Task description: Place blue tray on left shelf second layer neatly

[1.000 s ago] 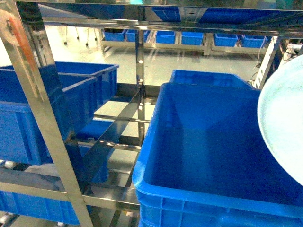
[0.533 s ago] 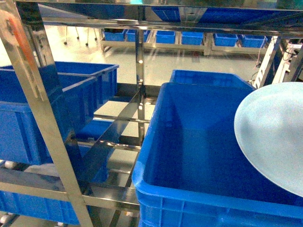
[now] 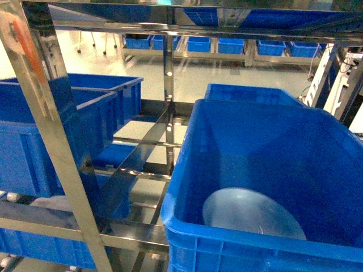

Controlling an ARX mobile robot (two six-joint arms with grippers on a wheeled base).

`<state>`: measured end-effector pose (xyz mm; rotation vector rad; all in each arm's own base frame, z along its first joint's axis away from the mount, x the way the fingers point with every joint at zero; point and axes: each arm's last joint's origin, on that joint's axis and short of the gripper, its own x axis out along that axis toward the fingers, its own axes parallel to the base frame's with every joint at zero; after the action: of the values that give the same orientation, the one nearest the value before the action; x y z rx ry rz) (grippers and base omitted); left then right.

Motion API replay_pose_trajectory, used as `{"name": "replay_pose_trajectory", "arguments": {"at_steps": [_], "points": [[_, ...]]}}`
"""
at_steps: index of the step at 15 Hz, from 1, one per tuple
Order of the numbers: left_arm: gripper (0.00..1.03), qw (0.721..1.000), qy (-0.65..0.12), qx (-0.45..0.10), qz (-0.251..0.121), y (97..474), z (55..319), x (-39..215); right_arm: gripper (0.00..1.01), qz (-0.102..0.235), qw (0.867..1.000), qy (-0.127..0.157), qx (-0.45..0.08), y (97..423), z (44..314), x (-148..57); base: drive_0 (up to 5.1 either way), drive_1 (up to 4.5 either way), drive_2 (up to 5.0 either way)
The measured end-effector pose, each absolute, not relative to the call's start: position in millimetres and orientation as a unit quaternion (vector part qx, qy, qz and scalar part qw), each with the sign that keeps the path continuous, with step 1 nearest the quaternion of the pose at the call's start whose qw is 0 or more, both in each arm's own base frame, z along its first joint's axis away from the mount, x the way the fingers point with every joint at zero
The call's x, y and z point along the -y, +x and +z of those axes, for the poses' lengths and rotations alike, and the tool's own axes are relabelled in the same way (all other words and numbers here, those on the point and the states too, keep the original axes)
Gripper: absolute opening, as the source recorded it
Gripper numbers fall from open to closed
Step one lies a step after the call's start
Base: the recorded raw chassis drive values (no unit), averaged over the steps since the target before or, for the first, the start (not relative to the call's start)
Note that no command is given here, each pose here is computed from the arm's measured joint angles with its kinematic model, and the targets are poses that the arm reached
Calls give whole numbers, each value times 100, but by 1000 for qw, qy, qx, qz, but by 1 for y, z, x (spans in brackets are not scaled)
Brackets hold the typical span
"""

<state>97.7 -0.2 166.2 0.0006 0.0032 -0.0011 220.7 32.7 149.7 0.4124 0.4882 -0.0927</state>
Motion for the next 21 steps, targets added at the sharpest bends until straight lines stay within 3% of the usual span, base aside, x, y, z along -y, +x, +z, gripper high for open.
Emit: {"name": "replay_pose_trajectory", "arguments": {"at_steps": [2, 4, 6, 7, 8, 9, 11, 15, 21], "points": [[98, 1000, 0, -2, -1, 98, 166, 0, 74, -67, 939, 201, -269, 167, 154, -13, 0, 0, 0], [98, 1000, 0, -2, -1, 98, 166, 0, 97, -71, 953, 180, -235, 127, 183, 1, 0, 0, 0], [98, 1000, 0, -1, -1, 98, 166, 0, 97, -70, 961, 162, -211, 98, 193, 6, 0, 0, 0], [98, 1000, 0, -1, -2, 98, 166, 0, 91, -34, 982, 127, -132, 101, 190, 3, 0, 0, 0], [98, 1000, 0, -1, 0, 98, 166, 0, 78, 4, 996, 76, -50, 98, 180, -1, 0, 0, 0], [98, 1000, 0, -2, 1, 98, 166, 0, 69, 5, 999, 50, -12, 97, 181, -1, 0, 0, 0], [98, 1000, 0, -1, 1, 98, 166, 0, 45, 0, 1000, 18, 2, 97, 182, 0, 0, 0, 0], [98, 1000, 0, -2, 0, 98, 166, 0, 5, 0, 1000, 8, 0, 97, 177, 0, 0, 0, 0], [98, 1000, 0, -1, 0, 98, 166, 0, 2, 0, 1000, 3, 1, 97, 167, 0, 0, 0, 0]]}}
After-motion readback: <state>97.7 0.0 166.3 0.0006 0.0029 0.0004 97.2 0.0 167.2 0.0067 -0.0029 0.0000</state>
